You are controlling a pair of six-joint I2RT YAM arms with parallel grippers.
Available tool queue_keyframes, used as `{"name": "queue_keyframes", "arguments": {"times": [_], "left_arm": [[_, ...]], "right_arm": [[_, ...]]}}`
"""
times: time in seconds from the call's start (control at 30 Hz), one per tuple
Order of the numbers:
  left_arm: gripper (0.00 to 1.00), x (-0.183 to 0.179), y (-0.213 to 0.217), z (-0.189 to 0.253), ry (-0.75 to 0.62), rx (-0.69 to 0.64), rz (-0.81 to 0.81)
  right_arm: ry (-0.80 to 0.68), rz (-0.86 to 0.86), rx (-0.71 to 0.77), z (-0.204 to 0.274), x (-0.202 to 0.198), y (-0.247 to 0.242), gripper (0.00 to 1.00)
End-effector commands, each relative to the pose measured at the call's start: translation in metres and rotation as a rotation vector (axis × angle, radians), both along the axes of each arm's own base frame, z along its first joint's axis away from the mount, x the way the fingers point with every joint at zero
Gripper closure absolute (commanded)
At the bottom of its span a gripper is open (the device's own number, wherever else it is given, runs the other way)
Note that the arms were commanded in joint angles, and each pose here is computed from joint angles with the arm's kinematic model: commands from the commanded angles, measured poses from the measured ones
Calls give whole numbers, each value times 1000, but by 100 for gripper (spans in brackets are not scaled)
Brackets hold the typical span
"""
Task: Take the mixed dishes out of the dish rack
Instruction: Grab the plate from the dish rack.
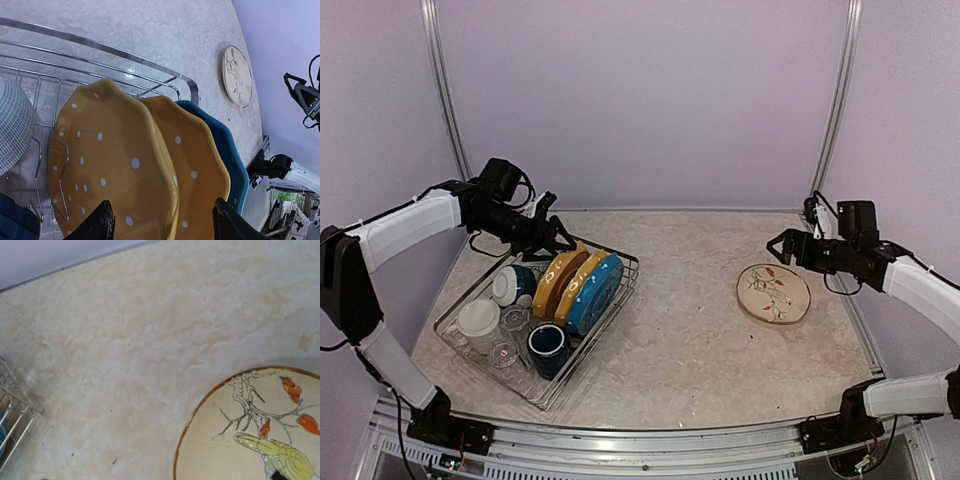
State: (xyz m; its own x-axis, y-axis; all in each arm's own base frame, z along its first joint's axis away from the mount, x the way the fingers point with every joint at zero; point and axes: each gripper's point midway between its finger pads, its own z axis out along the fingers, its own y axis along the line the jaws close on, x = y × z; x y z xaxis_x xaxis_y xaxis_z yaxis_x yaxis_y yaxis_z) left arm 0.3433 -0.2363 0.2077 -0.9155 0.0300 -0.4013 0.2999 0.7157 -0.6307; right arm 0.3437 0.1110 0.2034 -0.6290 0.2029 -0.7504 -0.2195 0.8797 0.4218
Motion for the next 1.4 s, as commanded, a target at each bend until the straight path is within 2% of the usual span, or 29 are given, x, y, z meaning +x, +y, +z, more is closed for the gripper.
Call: {"name": "queue_keyframes", "arguments": {"times": [0.0, 0.2, 0.47, 0.57, 0.63, 0.83, 1.17, 1.37], "left_arm": [[39, -6, -7, -8, 67, 11, -44], [50, -1, -21, -23, 66, 92, -91], [63, 0, -14, -44, 17, 199, -103], [65, -2, -11, -45, -7, 240, -111], [71, -2, -10, -44, -21, 253, -114], [85, -6, -11, -28, -59, 236, -128], [100, -8, -6, 12, -104, 262, -92], [100, -11, -14, 42, -136, 233, -91]], "right_arm": [[3, -9, -14, 8, -7, -2, 7], [-2, -27, -33, 10, -14, -7, 7], [25, -39, -44, 2, -16, -10, 7], [28, -38, -32, 2, -15, -8, 7], [24, -41, -24, 4, -13, -8, 7], [27, -31, 6, 7, -7, -2, 7], [2, -34, -7, 22, -8, -3, 7], [6, -35, -20, 19, -11, -5, 6]]}}
